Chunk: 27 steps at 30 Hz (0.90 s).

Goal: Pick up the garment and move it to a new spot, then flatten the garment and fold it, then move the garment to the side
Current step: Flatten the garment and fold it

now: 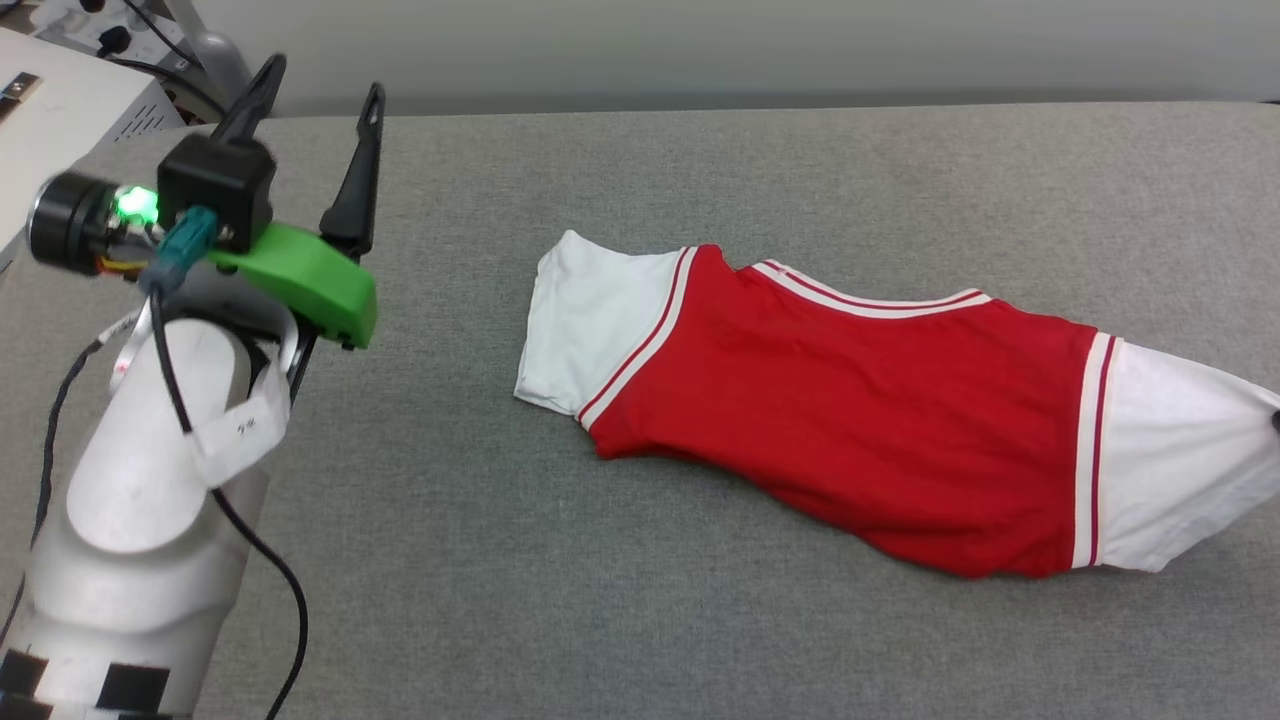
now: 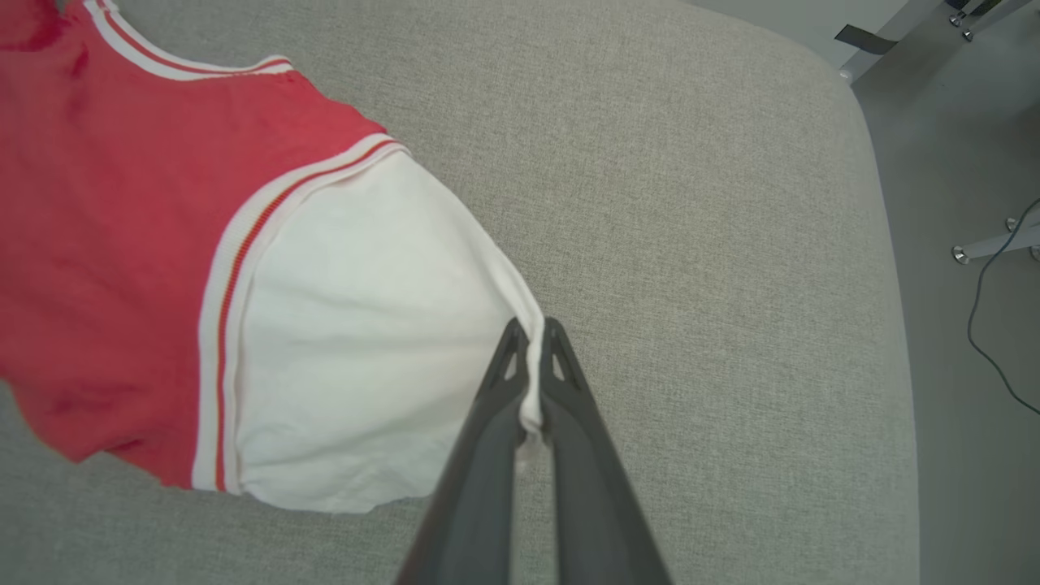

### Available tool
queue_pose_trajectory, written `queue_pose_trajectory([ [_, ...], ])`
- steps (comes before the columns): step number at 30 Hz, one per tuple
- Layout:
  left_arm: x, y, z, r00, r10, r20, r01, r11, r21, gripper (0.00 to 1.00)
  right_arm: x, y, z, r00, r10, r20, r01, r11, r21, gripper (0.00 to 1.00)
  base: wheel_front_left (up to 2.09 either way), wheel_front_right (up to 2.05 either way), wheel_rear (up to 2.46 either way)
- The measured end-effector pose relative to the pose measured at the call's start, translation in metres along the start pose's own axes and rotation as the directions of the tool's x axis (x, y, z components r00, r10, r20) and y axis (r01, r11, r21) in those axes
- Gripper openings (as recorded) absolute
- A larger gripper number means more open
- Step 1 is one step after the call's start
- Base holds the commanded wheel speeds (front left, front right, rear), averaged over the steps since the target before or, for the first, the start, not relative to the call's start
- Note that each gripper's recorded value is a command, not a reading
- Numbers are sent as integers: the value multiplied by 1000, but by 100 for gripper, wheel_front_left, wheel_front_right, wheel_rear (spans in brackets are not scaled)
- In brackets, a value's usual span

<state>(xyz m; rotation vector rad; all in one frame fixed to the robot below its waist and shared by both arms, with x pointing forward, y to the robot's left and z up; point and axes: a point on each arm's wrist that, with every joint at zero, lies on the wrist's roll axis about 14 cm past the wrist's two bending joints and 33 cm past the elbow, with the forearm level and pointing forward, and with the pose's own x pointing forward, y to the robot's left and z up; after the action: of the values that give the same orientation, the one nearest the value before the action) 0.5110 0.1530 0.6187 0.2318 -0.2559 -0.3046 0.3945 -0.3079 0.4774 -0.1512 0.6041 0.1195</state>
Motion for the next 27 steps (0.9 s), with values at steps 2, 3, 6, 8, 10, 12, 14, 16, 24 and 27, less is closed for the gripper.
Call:
queue_pose_trajectory([
  [2, 15, -9, 6, 999, -47, -9, 47, 999, 15, 100, -1, 0, -2, 1000, -6, -3, 6, 1000, 0, 0, 0, 0, 0],
  [3, 23, -14, 7, 997, -70, -25, 70, 997, 15, 100, -2, 1, -2, 1000, -6, -5, 6, 1000, 4, 0, 0, 0, 0],
  [6, 43, -27, 6, 988, -128, -82, 129, 992, 11, 100, 0, 6, -1, 1000, -1, -6, 2, 1000, 8, 0, 0, 0, 0],
  [8, 56, -41, 1, 973, -183, -143, 186, 983, 4, 100, 1, 9, 1, 1000, 0, -3, 0, 1000, 2, 0, 0, 0, 0],
  [10, 64, -56, -10, 945, -239, -225, 238, 971, -33, 100, 3, 10, 1, 1000, 0, -5, 0, 1000, 1, 0, 0, 0, 0],
  [12, 68, -68, -25, 903, -290, -319, 279, 957, -79, 100, 6, 12, 0, 1000, 2, -9, -2, 1000, 1, 0, 0, 0, 0],
  [14, 69, -76, -45, 841, -331, -428, 301, 943, -139, 100, 8, 15, -1, 1000, 6, -15, -6, 1000, 2, 0, 0, 0, 0],
  [16, 65, -80, -66, 765, -362, -532, 311, 932, -186, 100, 11, 18, -4, 1000, 11, -23, -11, 1000, 6, 0, 0, 0, 0],
  [24, 38, -103, -140, 426, -462, -778, 343, 878, -334, 100, 24, 24, -19, 997, 21, -73, -20, 1000, 13, 0, 0, 0, 0],
  [27, 34, -109, -161, 349, -472, -809, 347, 868, -356, 100, 31, 26, -20, 996, 24, -81, -23, 1000, 11, 0, 0, 0, 0],
])
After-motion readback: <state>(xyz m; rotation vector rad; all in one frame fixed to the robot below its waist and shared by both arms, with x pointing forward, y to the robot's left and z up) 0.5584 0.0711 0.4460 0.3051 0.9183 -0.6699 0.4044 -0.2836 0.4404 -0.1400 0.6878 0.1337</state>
